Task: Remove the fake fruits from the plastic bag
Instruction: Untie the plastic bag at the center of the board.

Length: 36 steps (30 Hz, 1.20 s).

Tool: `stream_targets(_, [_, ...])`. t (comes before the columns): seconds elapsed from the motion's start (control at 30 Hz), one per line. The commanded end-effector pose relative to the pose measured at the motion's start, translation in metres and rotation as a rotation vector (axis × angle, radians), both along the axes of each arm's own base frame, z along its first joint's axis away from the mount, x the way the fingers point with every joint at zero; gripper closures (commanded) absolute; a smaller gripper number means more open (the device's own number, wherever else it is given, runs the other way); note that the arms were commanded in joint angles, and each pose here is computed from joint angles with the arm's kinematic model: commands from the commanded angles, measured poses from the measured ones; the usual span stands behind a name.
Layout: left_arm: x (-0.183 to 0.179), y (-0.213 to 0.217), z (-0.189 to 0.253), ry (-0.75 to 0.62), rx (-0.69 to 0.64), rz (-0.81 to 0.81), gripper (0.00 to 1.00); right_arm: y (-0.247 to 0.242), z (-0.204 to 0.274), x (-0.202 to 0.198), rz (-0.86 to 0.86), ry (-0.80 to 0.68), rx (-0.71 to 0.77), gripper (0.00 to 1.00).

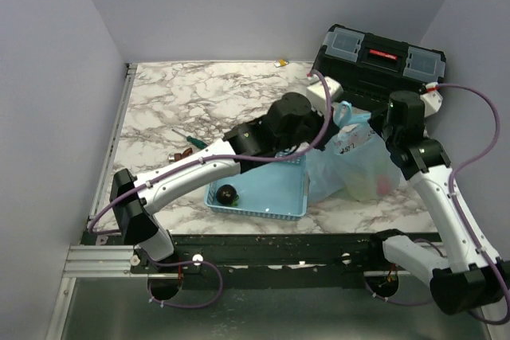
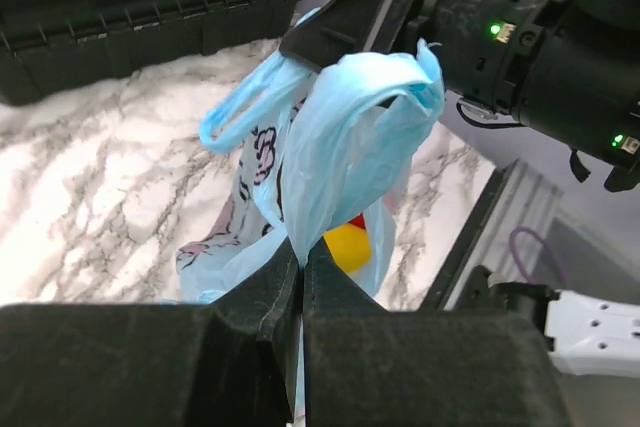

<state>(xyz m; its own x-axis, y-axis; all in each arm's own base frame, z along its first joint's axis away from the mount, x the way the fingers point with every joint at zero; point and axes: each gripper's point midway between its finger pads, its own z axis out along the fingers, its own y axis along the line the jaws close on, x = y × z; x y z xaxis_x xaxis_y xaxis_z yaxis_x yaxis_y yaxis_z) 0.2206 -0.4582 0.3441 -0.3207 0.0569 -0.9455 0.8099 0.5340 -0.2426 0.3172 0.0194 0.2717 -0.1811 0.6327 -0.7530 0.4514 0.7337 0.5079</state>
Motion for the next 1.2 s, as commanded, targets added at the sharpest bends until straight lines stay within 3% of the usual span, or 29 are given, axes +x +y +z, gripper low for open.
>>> stream_targets(0.0, [-0.009, 0.005, 0.011, 0.283, -0.149, -0.12, 1.0, 0.012, 0.054, 0.043, 0.035, -0.147, 0.031, 0.95])
stream_targets(0.3, [-0.01, 0.009, 0.038, 0.343, -0.276, -0.187, 1.0, 0.003, 0.103, 0.086, 0.103, -0.215, 0.074, 0.95])
stream_targets(0.6, [-0.025, -0.007, -0.031, 0.541, -0.271, -0.26, 1.0, -0.04, -0.011, 0.032, -0.049, 0.042, -0.095, 0.87])
stream_targets(0.73, [-0.032, -0.013, -0.049, 0.608, -0.284, -0.295, 1.0, -0.048, -0.028, 0.012, -0.048, 0.108, -0.154, 0.82])
stream_targets(1.07, [-0.026, 0.004, -0.057, 0.528, -0.259, -0.214, 1.0, -0.015, 0.017, -0.028, 0.194, 0.052, -0.147, 0.29])
stream_targets(1.17, [-0.023, 0.008, -0.055, 0.492, -0.257, -0.203, 1.0, 0.003, 0.029, -0.042, 0.29, 0.047, -0.102, 0.24])
